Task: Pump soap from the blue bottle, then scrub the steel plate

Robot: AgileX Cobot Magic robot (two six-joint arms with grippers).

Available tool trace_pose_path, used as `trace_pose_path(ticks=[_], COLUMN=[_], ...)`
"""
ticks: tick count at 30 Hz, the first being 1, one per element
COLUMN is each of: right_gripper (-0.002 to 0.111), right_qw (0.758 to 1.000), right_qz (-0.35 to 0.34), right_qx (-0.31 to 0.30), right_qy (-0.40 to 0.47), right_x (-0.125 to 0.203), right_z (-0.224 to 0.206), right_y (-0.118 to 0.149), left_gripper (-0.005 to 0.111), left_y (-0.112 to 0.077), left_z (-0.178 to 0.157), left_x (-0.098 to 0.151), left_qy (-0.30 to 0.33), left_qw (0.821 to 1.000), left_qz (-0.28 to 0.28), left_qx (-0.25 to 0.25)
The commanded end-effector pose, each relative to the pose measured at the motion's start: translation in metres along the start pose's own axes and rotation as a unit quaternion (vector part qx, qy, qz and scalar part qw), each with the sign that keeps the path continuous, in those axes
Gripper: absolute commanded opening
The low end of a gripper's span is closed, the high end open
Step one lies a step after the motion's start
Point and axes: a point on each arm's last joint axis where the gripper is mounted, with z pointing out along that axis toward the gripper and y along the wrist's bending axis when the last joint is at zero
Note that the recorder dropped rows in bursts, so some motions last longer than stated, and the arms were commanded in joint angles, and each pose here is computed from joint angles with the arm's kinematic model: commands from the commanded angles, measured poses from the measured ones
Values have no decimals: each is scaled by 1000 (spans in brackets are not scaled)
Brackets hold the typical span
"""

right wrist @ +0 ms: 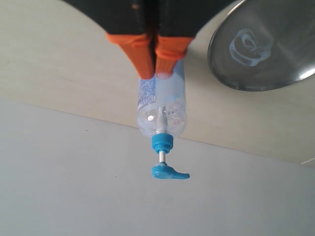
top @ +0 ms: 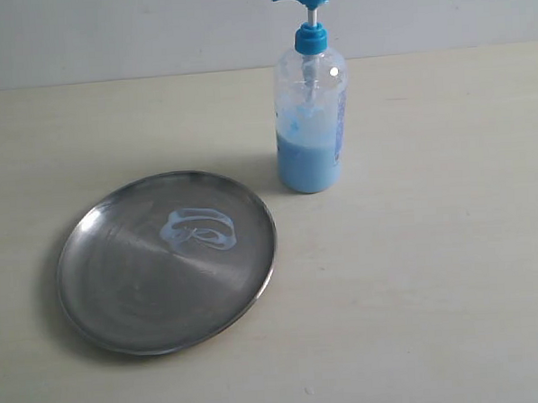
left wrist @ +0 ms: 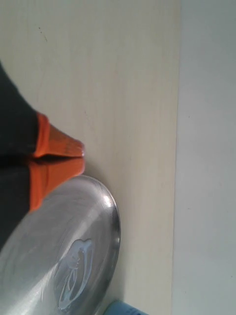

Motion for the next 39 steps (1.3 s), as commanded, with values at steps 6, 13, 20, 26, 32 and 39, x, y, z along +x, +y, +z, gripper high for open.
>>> trace_pose_path(ticks=[6,13,20,26,32,39], right_gripper=[0,0,0,0,0,0], right_qw=[1000,1000,1000,1000,1000,1000], right_qz=[1,1,1,1,1,1], right_qx=[-1,-1,-1,-1,-1,-1], right_qy=[-2,-2,-2,-2,-2,-2], right_x=[0,0,0,0,0,0], right_z=[-1,-1,-1,-1,-1,-1], right_y=[0,0,0,0,0,0], left_gripper=[0,0,0,0,0,0], left_y=[0,3,4,4,4,4], left_z=[0,0,0,0,0,0], left_x=[0,0,0,0,0,0], left_qy=[-5,-7,-7,-6,-5,-5], left_qw=[1000,999,999,999,999,999], left_qz=[-2,-15,-13,-13,-13,-13], left_qx=[-4,-32,-33,-33,-33,-33])
